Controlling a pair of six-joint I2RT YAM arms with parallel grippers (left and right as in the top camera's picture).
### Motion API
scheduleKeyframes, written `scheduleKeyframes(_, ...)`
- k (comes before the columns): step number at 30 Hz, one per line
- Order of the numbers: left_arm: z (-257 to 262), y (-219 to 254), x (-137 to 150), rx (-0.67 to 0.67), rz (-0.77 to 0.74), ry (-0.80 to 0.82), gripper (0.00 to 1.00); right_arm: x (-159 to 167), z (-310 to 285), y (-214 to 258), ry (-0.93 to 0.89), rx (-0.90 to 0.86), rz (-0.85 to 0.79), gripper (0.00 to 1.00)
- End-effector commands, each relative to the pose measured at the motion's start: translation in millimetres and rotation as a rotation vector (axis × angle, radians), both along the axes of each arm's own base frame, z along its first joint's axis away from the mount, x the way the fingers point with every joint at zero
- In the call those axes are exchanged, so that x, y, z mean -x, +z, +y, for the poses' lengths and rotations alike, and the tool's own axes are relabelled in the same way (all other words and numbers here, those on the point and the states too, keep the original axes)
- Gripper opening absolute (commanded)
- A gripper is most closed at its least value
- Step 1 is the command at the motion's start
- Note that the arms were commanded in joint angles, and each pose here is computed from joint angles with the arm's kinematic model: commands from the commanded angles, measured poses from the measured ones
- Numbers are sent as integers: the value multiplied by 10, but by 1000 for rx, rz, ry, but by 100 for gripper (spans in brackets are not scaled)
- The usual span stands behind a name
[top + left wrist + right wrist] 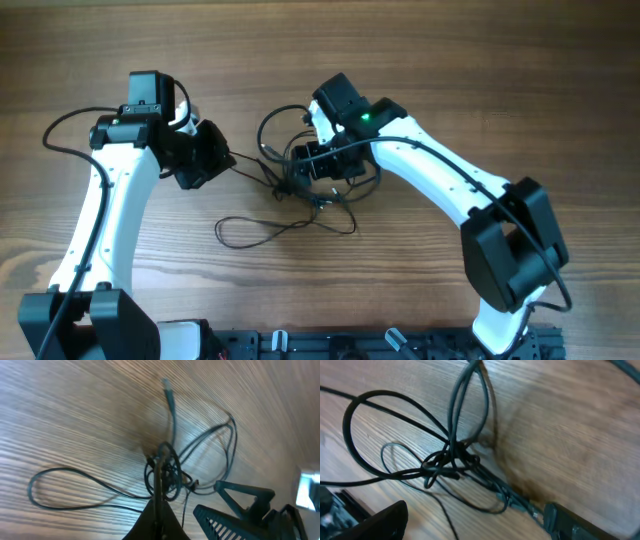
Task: Untangle cables
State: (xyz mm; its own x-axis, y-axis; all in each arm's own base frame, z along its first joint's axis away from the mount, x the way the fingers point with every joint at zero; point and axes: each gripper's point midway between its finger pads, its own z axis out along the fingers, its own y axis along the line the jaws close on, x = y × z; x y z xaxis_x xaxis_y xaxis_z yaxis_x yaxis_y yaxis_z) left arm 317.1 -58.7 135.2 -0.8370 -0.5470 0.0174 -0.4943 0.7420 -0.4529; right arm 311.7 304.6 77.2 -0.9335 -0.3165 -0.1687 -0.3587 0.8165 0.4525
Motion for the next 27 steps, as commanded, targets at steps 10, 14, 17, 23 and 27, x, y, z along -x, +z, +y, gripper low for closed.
scheduleKeyframes(10, 292, -122, 15, -122, 84, 233, 4, -176, 282, -295, 277, -19, -218, 83)
scheduleKeyframes(14, 306, -122, 1, -126, 82, 247, 4, -204, 384, -298, 292, -38, -252, 82)
scheduleKeyframes(17, 314, -123, -5, -126, 84, 264, 4, -209, 468, -326, 307, -50, -272, 74)
scheduleKeyframes(23, 366, -134, -5, -156, 82, 272, 4, -169, 459, -434, 374, -34, -281, 73)
scheduleKeyframes(27, 447, -146, -8, -201, 77, 286, 4, -140, 488, -418, 381, -56, -271, 49)
